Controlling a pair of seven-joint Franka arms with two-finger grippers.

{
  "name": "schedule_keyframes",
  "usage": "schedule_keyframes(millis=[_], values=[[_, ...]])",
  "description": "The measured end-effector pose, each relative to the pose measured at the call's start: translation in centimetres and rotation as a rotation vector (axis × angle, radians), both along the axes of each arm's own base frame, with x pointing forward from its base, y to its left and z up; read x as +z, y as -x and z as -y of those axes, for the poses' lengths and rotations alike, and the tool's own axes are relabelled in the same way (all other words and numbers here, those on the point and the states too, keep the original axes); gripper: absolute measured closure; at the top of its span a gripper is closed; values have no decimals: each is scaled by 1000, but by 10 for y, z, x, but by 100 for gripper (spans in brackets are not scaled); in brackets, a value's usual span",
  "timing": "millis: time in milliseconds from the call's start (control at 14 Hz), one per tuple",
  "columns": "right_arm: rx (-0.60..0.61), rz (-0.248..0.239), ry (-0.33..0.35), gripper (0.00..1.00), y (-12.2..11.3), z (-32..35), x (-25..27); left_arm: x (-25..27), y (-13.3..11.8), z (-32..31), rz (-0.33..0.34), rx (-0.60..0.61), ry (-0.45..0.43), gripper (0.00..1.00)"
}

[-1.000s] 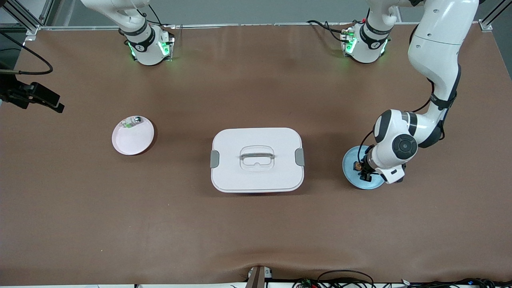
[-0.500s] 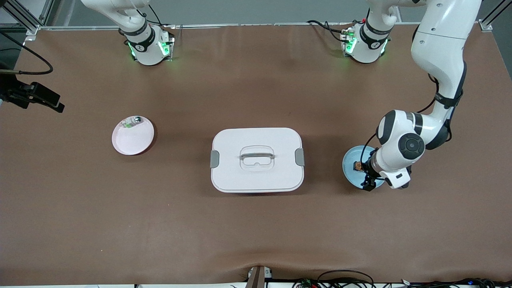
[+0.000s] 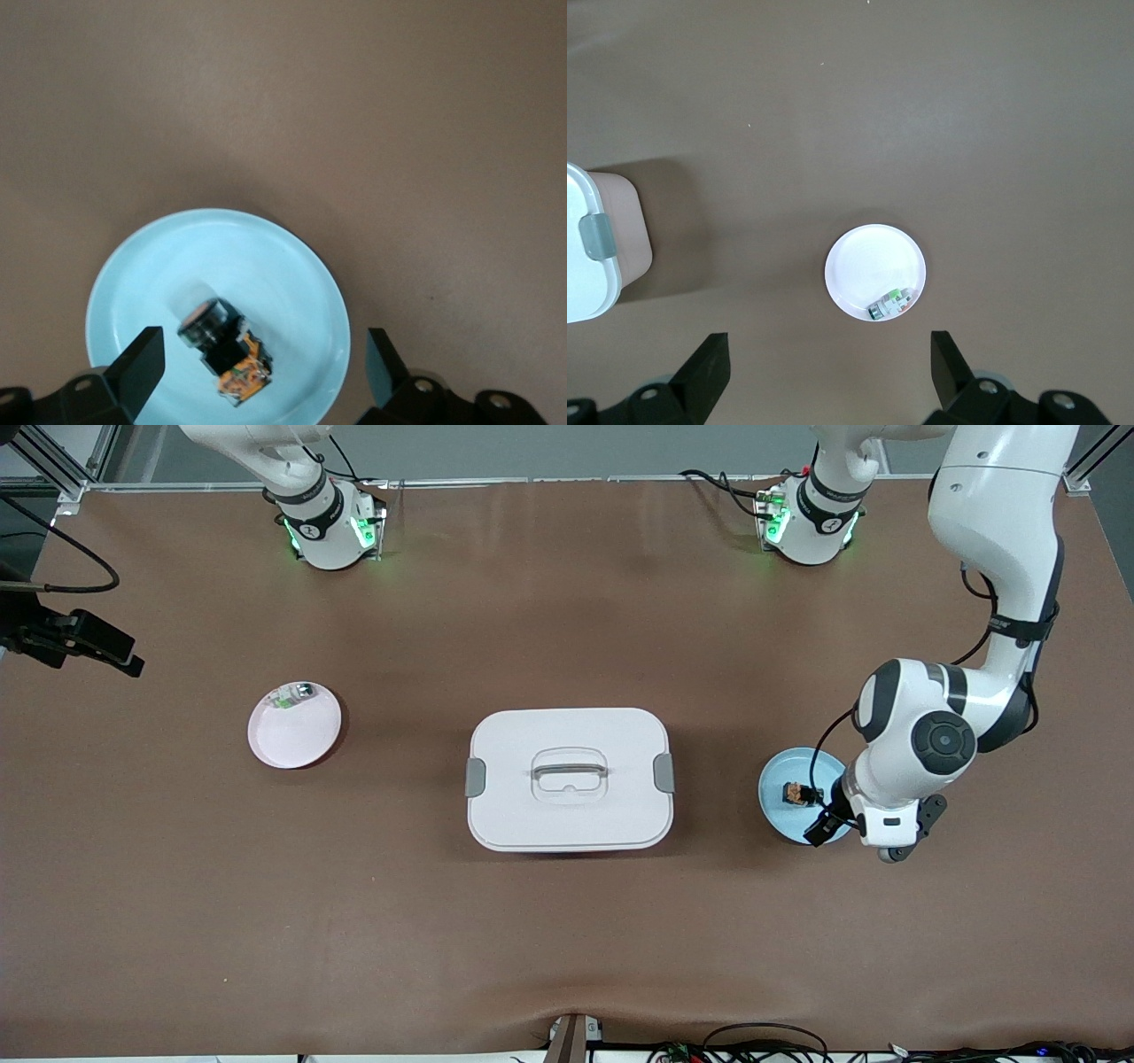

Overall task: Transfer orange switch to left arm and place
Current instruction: 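Lower the switch onto the blue plate with the left gripper, then open the left gripper and release the switch on the plate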

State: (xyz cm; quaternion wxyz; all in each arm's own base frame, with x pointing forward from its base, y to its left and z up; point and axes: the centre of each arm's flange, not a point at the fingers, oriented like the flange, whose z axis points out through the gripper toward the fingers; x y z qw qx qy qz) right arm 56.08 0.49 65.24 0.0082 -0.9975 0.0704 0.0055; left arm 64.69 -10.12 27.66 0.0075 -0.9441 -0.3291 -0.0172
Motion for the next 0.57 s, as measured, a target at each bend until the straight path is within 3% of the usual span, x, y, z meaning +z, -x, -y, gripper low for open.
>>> schedule_keyframes(millis=[214,571], values=[[-5,0,0,0,0,3,0,10,-3,-18,3,-180,-7,0],[-12,12,0,0,2,0,4,19,4,-26,-73,-501,18,0]])
